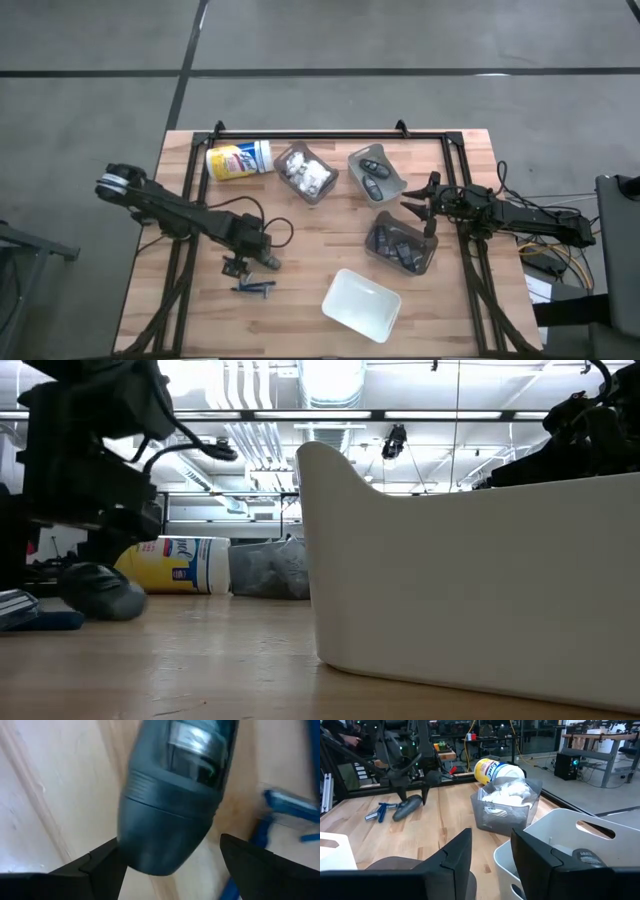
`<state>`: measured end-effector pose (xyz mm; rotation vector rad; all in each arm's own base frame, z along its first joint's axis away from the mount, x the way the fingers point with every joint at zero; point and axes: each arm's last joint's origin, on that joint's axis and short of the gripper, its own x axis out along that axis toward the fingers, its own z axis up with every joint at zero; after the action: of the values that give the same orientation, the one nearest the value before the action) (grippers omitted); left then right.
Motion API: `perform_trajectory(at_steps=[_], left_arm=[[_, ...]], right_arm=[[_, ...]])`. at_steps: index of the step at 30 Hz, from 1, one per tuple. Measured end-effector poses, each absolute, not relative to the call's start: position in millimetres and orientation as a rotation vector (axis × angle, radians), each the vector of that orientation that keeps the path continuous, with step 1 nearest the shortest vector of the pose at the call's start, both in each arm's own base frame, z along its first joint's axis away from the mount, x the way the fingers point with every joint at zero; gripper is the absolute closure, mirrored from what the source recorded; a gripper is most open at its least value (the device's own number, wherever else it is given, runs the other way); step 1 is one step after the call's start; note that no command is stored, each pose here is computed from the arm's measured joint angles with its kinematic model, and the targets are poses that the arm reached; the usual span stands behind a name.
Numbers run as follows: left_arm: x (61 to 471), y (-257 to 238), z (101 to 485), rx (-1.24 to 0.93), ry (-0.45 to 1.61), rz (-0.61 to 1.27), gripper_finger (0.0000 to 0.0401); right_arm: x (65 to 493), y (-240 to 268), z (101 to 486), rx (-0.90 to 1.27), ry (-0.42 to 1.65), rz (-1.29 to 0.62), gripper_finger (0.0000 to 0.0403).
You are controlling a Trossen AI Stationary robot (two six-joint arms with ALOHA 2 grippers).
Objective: Pick & Place Travel size toiletries
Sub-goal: Put the gray deodorant into the gray bin
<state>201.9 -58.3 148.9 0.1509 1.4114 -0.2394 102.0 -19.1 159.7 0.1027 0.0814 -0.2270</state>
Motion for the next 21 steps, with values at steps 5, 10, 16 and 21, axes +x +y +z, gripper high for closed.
perform_trajectory(at_steps=[5, 10, 16, 21], left_arm=[[207.8, -59.3, 144.1, 0.180, 1.429, -0.226, 0.0089], [218.6, -60.5, 151.6, 0.325, 1.348, -0.259, 0.0089], [235.6, -63.7, 160.1, 0.337, 1.201, -0.245, 0.0089], [238.7, -63.7, 155.8, 0.347, 1.215, -0.257, 0.0092]], right_arm=[[102.0, -19.1, 159.7, 0.105, 0.081, -0.227, 0.0254], [102.0, -19.1, 159.7, 0.107, 0.081, -0.227, 0.0242], [102.0, -19.1, 159.7, 0.107, 0.081, -0.227, 0.0227], [102.0, -19.1, 159.7, 0.103, 0.081, -0.227, 0.0216]])
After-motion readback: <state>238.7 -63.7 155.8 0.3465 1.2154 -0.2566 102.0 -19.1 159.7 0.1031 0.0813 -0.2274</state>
